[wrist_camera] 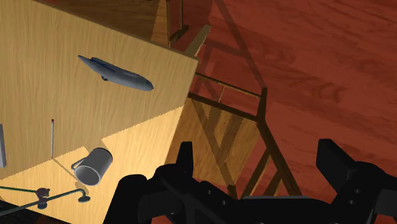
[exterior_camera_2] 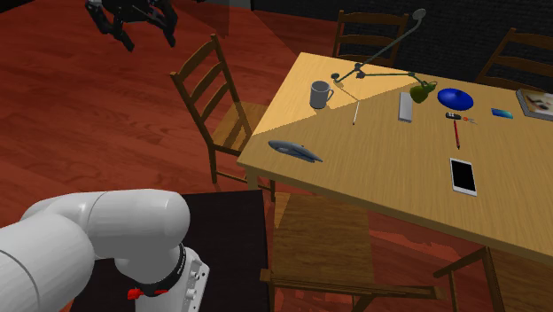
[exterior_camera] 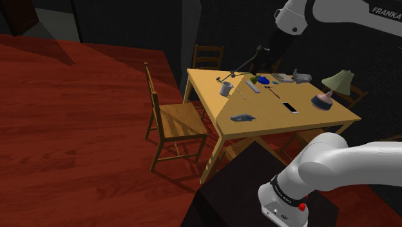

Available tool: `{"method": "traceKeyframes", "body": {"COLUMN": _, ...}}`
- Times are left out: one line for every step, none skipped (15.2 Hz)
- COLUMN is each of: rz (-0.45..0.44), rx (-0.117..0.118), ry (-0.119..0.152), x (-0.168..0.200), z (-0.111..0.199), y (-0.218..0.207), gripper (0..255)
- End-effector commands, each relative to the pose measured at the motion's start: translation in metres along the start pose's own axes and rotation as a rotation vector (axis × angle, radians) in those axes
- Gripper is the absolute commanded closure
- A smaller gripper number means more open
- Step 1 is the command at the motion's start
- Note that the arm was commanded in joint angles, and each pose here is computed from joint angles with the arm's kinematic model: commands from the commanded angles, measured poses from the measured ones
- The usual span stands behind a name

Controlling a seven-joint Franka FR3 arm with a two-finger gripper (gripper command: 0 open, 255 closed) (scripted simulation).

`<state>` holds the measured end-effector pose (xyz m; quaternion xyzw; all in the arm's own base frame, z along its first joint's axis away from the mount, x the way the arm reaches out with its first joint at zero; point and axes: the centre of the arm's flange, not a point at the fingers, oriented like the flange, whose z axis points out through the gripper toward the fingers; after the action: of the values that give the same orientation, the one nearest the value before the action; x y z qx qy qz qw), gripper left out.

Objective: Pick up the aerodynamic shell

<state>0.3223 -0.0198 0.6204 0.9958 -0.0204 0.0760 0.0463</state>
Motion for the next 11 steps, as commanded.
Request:
{"method": "traceKeyframes", "body": {"rz": 0.0, "rx": 0.0, "ry": 0.0, "x": 0.0, "z": 0.0, "y": 0.0, "gripper": 0}}
{"method": "traceKeyframes", "body": {"rz": -0.028, "rx": 0.005, "ry": -0.004, "x": -0.002, "z": 0.01, "y": 0.009, "gripper": 0}}
{"method": "traceKeyframes", "body": {"rz": -0.056, "rx": 0.009, "ry": -0.009, "x": -0.004, "z": 0.02, "y": 0.017, "gripper": 0}}
{"method": "traceKeyframes", "body": {"rz": -0.083, "rx": 0.014, "ry": -0.013, "x": -0.006, "z": 0.031, "y": 0.026, "gripper": 0}}
{"method": "traceKeyframes", "body": {"rz": -0.111, "rx": 0.019, "ry": -0.017, "x": -0.008, "z": 0.041, "y": 0.034, "gripper": 0}}
{"method": "traceKeyframes", "body": {"rz": -0.139, "rx": 0.024, "ry": -0.021, "x": -0.009, "z": 0.051, "y": 0.043, "gripper": 0}}
{"method": "traceKeyframes", "body": {"rz": -0.167, "rx": 0.028, "ry": -0.026, "x": -0.01, "z": 0.062, "y": 0.052, "gripper": 0}}
{"method": "traceKeyframes", "body": {"rz": -0.195, "rx": 0.033, "ry": -0.03, "x": -0.011, "z": 0.072, "y": 0.06, "gripper": 0}}
{"method": "traceKeyframes", "body": {"rz": -0.222, "rx": 0.038, "ry": -0.034, "x": -0.012, "z": 0.083, "y": 0.069, "gripper": 0}}
{"method": "traceKeyframes", "body": {"rz": -0.25, "rx": 0.043, "ry": -0.038, "x": -0.013, "z": 0.093, "y": 0.077, "gripper": 0}}
{"method": "traceKeyframes", "body": {"rz": -0.278, "rx": 0.047, "ry": -0.043, "x": -0.013, "z": 0.104, "y": 0.086, "gripper": 0}}
